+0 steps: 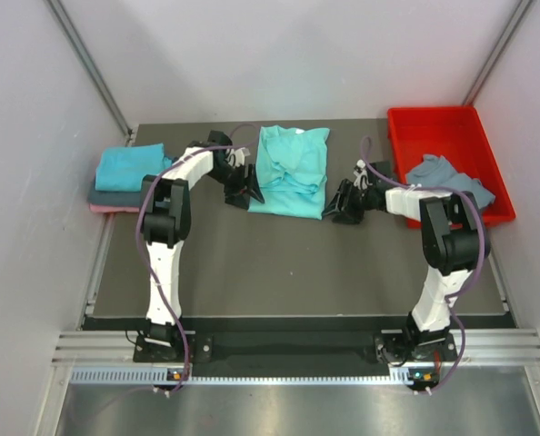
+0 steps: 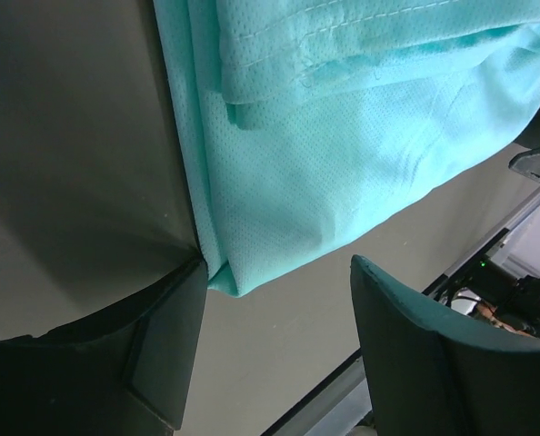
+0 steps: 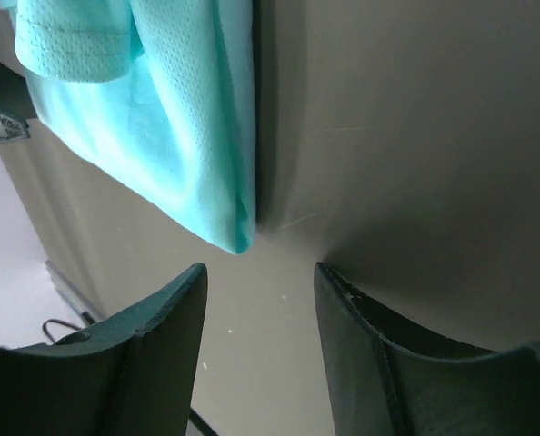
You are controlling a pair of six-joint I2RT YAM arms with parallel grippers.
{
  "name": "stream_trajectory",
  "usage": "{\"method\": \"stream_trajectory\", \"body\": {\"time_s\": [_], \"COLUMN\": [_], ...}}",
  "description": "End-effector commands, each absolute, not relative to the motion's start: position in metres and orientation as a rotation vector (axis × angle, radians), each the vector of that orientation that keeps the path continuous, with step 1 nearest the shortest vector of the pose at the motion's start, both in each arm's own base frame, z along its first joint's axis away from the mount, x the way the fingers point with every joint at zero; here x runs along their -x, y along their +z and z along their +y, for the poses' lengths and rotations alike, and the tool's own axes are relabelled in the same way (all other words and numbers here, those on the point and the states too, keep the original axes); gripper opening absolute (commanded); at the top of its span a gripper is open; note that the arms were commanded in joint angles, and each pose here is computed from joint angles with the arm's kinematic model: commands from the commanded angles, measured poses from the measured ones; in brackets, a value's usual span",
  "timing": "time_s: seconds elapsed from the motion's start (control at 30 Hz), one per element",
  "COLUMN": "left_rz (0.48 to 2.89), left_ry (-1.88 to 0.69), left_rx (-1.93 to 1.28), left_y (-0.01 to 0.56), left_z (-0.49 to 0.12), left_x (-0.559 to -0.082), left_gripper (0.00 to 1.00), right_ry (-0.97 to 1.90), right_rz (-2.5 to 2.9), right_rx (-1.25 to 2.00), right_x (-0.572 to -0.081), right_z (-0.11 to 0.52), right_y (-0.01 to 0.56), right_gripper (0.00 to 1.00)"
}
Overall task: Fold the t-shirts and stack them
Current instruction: Fold the tshirt
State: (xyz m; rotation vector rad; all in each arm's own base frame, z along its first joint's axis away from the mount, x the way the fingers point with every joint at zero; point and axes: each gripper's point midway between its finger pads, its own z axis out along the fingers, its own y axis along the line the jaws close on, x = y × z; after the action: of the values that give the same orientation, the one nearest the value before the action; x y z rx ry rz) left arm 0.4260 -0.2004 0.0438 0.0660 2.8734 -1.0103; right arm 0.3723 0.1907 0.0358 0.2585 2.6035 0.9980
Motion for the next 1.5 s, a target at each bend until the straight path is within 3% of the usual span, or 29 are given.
{"method": "stream_trajectory", "body": {"time_s": [0.0, 0.4, 0.57, 0.63, 0.97, 1.1, 1.47], "left_rz": [2.838, 2.893, 2.911, 2.914, 2.926, 2.926, 2.915], "left_ry": [-1.063, -1.026, -1.067, -1.081, -1.098, -1.095, -1.121], "left_rx": [-0.067, -0.024, -0.007, -0.002, 0.005, 0.004, 0.007], "left_y": [0.049, 0.044, 0.039, 0.039, 0.038, 0.038, 0.043], "left_z": [-0.207, -0.194, -0.196, -0.197, -0.198, -0.197, -0.199], "left_x": [-0.431, -0.416, -0.410, -0.407, -0.400, -0.400, -0.400], "left_gripper": [0.69, 0.65, 0.47, 0.39, 0.26, 0.03, 0.01], "right_ry": [1.045, 1.099, 1.101, 1.094, 1.060, 1.046, 1.025], "right_rz": [2.545, 2.571, 2.593, 2.596, 2.625, 2.639, 2.680], "right_rx": [-0.219, -0.219, -0.224, -0.228, -0.238, -0.243, -0.273], "right_x": [-0.392, -0.397, -0.390, -0.388, -0.370, -0.366, -0.359], "right_z": [0.204, 0.233, 0.235, 0.233, 0.220, 0.214, 0.212], "right_y": [0.048, 0.033, 0.029, 0.029, 0.036, 0.040, 0.021], "right_gripper": [0.52, 0.51, 0.49, 0.43, 0.41, 0.42, 0.46]}}
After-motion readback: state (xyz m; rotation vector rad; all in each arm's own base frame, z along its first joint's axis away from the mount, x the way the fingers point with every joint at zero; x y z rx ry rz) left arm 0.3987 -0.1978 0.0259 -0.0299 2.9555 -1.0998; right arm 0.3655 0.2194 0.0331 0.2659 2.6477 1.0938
